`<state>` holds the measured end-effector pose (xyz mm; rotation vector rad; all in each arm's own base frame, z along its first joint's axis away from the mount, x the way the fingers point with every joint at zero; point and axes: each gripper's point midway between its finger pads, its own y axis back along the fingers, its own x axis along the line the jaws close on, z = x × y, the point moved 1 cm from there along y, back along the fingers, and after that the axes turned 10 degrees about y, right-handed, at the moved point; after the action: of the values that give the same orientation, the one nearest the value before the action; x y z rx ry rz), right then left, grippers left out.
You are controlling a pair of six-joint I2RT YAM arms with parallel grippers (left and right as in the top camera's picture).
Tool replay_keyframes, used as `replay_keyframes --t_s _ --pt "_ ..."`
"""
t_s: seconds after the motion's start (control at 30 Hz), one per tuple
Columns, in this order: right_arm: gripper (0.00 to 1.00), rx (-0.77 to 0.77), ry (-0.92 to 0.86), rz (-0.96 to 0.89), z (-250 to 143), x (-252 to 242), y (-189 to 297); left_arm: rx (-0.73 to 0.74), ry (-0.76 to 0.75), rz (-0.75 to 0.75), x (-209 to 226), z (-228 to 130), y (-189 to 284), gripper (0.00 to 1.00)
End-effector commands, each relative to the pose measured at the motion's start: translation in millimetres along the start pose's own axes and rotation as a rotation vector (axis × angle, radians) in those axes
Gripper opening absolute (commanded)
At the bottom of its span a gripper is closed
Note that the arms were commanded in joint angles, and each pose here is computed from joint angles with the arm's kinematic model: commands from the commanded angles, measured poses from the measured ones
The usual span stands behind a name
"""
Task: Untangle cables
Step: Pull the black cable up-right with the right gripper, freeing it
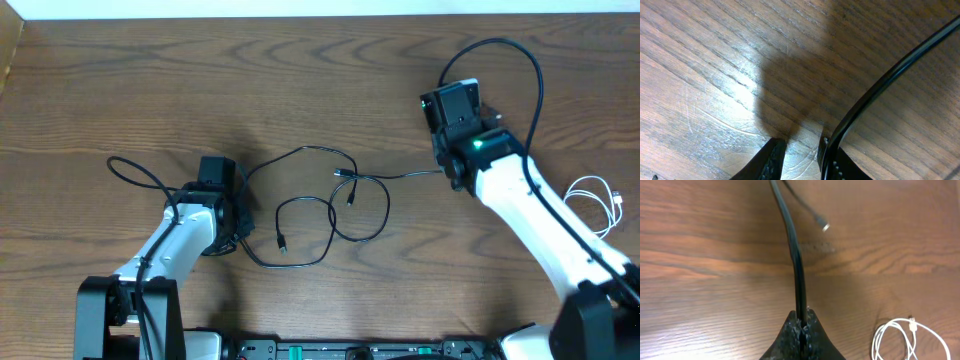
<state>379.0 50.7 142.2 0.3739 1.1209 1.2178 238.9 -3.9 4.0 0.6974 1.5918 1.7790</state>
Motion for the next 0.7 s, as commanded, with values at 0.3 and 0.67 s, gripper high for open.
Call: replay_keyframes --t_s 0.3,0.67 --pt "0.01 0.308 -0.043 -0.065 -64 -19 -87 0.018 0.015 0.089 20 -9 -13 0.29" --pt "0.36 0.436 -0.043 -0.042 -99 -10 -125 0.013 0.016 0.084 19 -8 -13 0.29"
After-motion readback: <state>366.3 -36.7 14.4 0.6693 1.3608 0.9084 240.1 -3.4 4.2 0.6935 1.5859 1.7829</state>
